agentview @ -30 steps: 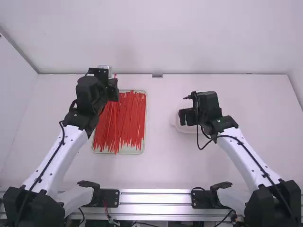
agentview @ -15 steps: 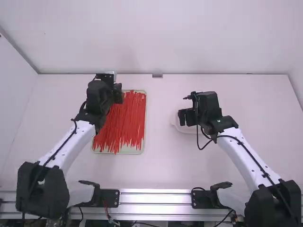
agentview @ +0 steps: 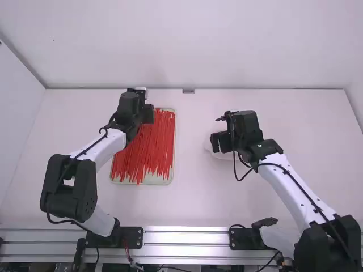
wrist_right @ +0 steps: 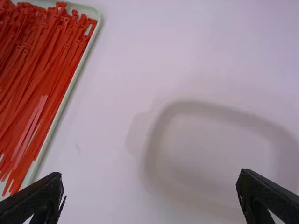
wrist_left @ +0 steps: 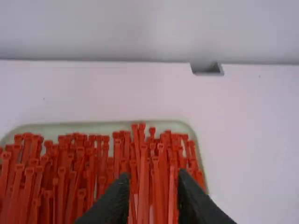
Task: Fasten the cable tie
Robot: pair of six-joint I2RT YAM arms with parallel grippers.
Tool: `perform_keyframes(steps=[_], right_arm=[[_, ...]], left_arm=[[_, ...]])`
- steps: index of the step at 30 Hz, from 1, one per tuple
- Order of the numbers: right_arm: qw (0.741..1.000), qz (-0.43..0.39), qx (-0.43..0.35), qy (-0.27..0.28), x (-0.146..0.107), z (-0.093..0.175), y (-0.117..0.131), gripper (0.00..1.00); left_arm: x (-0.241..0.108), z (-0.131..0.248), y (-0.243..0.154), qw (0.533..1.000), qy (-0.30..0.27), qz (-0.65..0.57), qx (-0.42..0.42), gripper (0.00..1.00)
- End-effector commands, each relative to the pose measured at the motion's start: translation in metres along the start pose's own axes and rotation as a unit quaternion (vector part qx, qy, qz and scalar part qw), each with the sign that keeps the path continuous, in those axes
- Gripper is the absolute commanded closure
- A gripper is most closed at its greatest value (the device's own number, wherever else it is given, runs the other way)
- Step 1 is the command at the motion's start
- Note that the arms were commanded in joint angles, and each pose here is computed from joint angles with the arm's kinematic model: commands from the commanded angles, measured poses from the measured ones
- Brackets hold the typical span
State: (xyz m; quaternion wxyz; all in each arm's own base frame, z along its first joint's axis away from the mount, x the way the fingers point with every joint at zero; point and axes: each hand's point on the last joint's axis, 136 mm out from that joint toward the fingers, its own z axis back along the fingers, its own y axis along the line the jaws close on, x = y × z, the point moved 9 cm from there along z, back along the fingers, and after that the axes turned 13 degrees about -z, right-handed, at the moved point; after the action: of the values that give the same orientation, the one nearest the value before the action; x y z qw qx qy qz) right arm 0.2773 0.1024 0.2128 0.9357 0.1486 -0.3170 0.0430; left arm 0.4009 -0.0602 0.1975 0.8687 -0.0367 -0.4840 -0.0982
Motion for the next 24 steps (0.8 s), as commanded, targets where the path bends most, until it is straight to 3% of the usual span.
perform_keyframes(steps=[1,3,6,10,18,24], right_arm=[[1.0,0.001,-0.002,-0.015,0.012,0.005,0.001,0.01],[1.0,0.002,-0.001,-0.017,0.012,0.005,0.001,0.02],[1.0,0.002,0.0,-0.02,0.013,0.005,0.002,0.02],[1.0,0.005,0.002,-0.019,0.013,0.005,0.004,0.02],[1.0,0.007,0.002,-0.017,0.012,0.005,0.004,0.01],[1.0,0.007,0.003,-0.02,0.013,0.005,0.005,0.02]], left_arm=[[0.013,0.002,0.003,1.0,-0.02,0.002,0.004,0.64],[0.014,0.002,0.002,1.0,-0.023,0.001,0.0,0.6],[0.016,0.003,-0.001,0.999,-0.029,0.001,-0.017,0.46],[0.014,0.003,0.005,0.999,-0.026,0.01,-0.026,0.39],[0.016,0.007,0.017,0.999,0.008,0.034,-0.015,0.13],[0.012,0.007,0.017,0.999,0.025,0.028,-0.017,0.05]])
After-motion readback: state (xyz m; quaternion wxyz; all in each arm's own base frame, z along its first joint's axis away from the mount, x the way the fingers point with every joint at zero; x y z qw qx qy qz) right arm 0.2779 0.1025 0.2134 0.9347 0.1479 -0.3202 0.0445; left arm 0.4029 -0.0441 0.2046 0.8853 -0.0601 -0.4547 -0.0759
